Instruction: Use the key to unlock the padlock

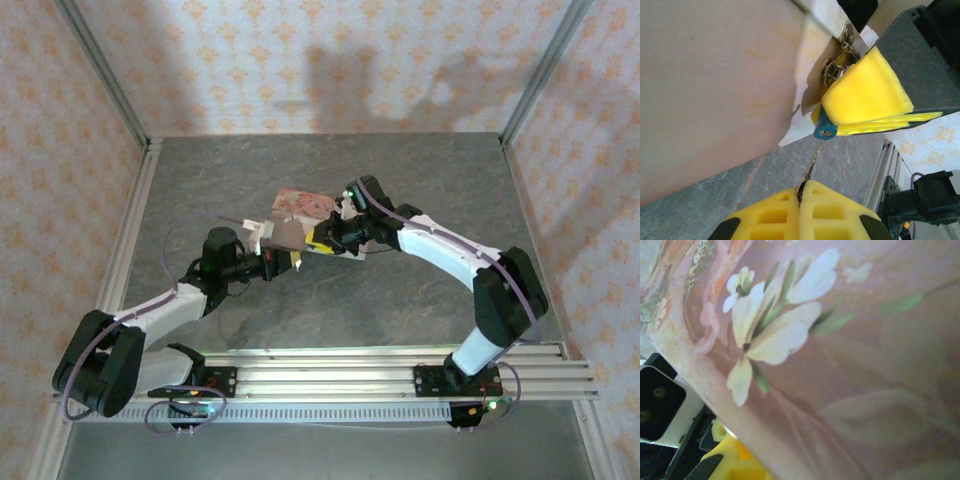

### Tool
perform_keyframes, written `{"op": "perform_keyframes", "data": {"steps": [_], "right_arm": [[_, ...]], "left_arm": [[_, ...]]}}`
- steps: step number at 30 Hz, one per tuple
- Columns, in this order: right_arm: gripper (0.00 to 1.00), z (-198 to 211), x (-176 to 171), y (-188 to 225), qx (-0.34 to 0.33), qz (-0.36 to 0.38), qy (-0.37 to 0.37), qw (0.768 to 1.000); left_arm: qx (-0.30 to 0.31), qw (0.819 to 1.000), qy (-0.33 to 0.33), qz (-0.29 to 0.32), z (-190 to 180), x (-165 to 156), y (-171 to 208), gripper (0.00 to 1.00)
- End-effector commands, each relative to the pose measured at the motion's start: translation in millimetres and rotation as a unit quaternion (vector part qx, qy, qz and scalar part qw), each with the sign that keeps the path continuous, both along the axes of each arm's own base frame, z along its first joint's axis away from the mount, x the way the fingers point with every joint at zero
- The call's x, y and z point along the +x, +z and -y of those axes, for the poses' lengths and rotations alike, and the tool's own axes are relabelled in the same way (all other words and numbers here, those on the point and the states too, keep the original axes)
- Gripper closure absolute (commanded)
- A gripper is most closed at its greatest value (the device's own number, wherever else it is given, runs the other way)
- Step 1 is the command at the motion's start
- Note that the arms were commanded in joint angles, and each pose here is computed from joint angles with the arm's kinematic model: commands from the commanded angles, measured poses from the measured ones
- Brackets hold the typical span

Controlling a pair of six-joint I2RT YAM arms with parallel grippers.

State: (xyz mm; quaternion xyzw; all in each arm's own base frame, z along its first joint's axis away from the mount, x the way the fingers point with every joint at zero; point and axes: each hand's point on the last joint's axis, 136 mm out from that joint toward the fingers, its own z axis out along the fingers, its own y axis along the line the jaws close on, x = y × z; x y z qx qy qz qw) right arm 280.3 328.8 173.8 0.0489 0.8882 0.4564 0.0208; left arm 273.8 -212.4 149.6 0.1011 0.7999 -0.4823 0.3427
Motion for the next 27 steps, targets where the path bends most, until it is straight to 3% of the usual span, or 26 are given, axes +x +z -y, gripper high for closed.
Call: {"op": "perform_keyframes", "data": {"steps": [1,9,27], "right_arm": [[1.0,-8,-9,47,0.067,0.028,0.035,0.997],[1.0,0,0,58,0.089,0.012,0.032,0.995],[1.0,-1,11,41,0.066,-0.018,0.021,0.997]], "left_arm": [[0.002,0.999,-0.024,0.025,-1,-5,14,1.0],[0.009,0.999,-0.046,0.027,-3,-6,14,1.0],[0.007,0.996,-0.06,0.069,12,1,37,1.0]]}}
